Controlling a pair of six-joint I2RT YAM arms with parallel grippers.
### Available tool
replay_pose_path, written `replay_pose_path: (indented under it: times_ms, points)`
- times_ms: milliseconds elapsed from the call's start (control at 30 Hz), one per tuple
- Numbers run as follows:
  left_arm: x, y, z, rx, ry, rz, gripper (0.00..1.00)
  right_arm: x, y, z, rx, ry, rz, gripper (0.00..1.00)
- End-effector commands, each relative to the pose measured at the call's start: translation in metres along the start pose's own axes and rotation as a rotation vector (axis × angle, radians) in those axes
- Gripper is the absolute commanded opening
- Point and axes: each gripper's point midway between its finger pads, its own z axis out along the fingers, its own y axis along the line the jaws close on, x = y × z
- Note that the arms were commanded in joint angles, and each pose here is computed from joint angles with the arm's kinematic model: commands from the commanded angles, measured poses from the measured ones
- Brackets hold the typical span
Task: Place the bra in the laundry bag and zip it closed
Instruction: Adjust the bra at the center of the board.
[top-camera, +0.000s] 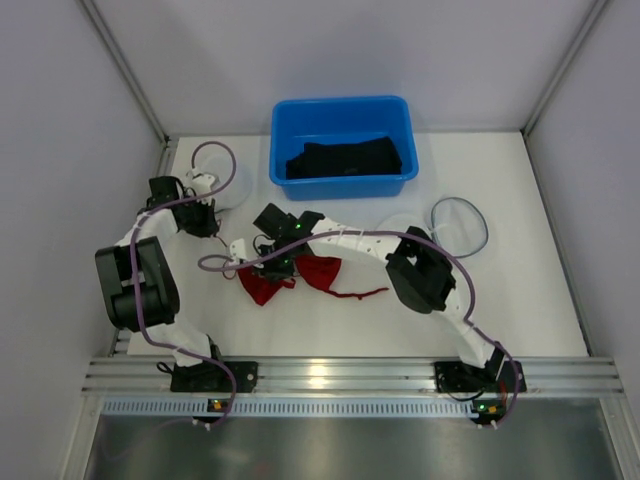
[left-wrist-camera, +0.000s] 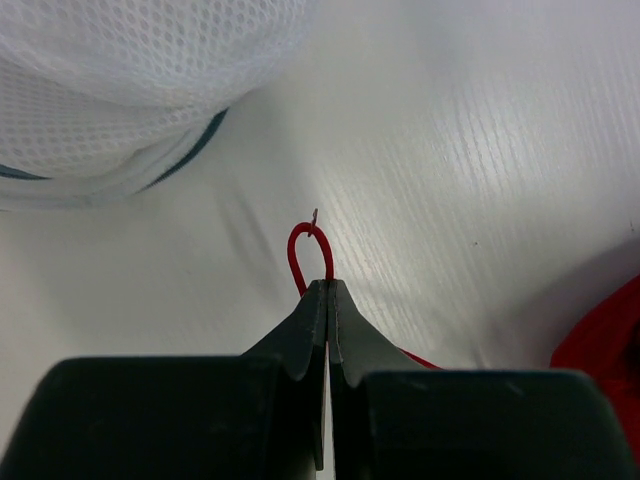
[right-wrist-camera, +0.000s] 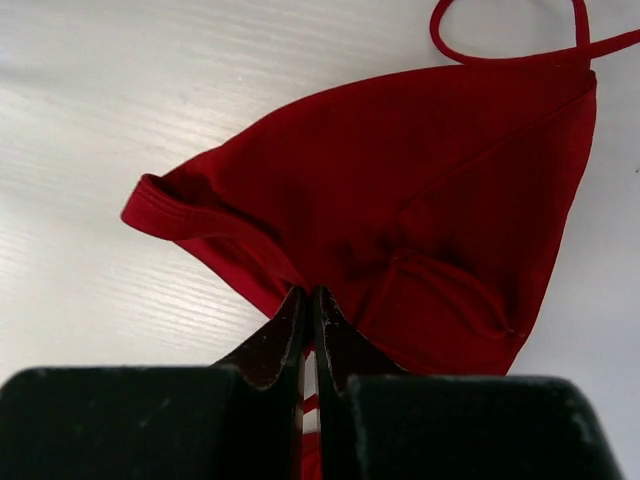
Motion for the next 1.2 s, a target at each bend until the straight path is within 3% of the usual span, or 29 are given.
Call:
replay_pose_path:
  times_ms: [0,133,600,1167]
  points:
    - [0.004,-0.002,0.001,-0.007,-0.017,-0.013,0.0,-0.009,-0.013,-0.001,0.041,-0.016,-0.168,0.03]
    - [0.014,-0.009,0.0,0.009,-0.007,-0.027,0.0,-0.024,-0.015,-0.013,0.063,-0.031,-0.279,0.03]
    - [0.021,-0.012,0.0,0.002,-0.001,-0.03,0.0,-0.024,0.012,-0.027,0.095,0.214,-0.438,0.01]
    - [0.022,-0.011,0.004,0.008,0.001,-0.028,0.0,-0.025,-0.027,-0.043,0.227,0.399,-0.695,0.05]
